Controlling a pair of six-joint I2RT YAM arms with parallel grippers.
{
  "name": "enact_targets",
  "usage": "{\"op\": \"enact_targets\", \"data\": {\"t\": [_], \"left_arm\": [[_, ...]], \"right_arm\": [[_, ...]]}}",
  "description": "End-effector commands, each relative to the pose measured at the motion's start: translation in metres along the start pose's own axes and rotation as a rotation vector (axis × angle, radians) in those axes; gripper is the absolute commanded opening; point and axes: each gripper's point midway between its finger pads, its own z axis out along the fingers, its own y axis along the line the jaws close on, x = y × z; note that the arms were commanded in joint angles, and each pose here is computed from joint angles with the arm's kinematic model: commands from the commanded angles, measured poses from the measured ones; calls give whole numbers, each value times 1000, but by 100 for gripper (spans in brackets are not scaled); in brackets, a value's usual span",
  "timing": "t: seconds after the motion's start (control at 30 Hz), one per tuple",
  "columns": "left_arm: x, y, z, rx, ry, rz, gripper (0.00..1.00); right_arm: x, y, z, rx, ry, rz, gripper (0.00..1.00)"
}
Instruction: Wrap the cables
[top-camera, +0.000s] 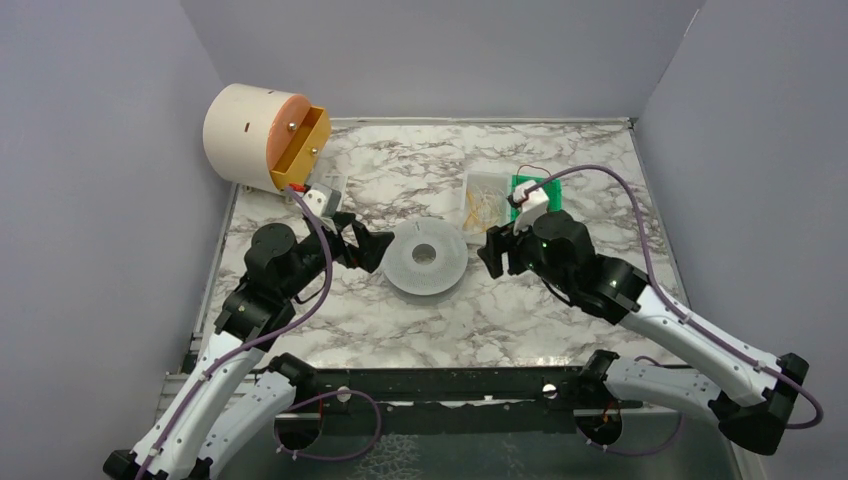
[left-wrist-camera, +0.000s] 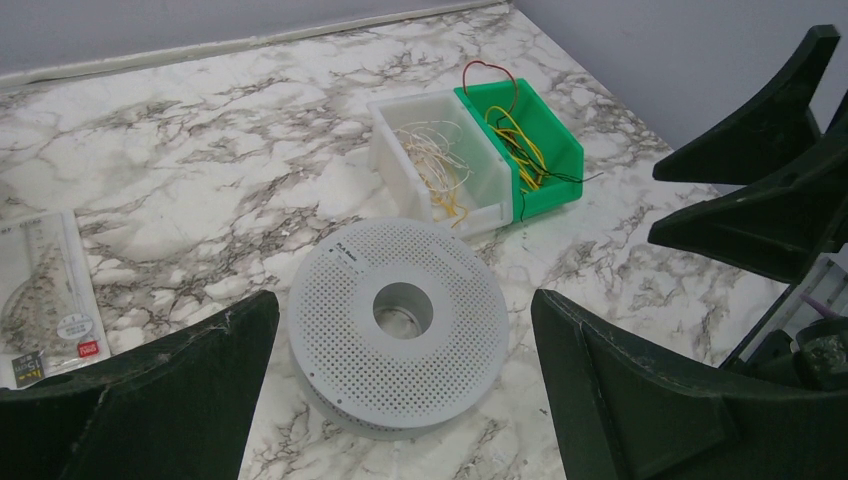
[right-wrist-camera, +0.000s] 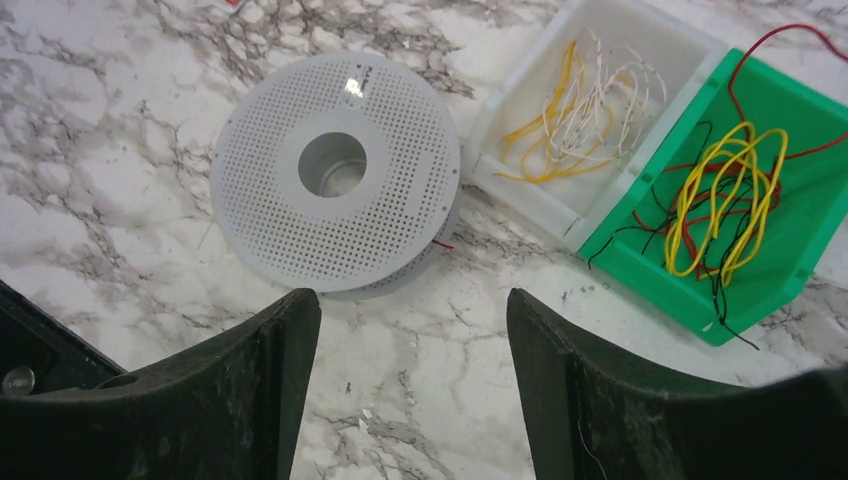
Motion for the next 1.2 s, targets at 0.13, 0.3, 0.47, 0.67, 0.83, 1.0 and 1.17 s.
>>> {"op": "enact_targets", "data": {"t": [0.13,0.3,0.47,0.67,0.83,1.0,1.17], "left_arm": [[-7,-1,-2,7,-36,-2,99],[-7,-2,-3,8,-37,-3,99],[-8,-1,-5,2,-43,-4,99],[-8,2,-5,-14,-44,-6,99],[-8,2,-5,-14,-45,-8,99],[-8,2,-6,-17,-43,-8,99],[-8,3,-7,-20,-44,-6,99]], "right_arm": [[21,12,26,2,146,41,70],[28,17,45,11,193,51,67],[53,16,61,42,288,25,59],[90,17,67,25,404,-10,49],[118,15,73,32,483,-39,40],[137,15,82,33,551,-65,28],[148,18,96,19,574,-87,14]]}}
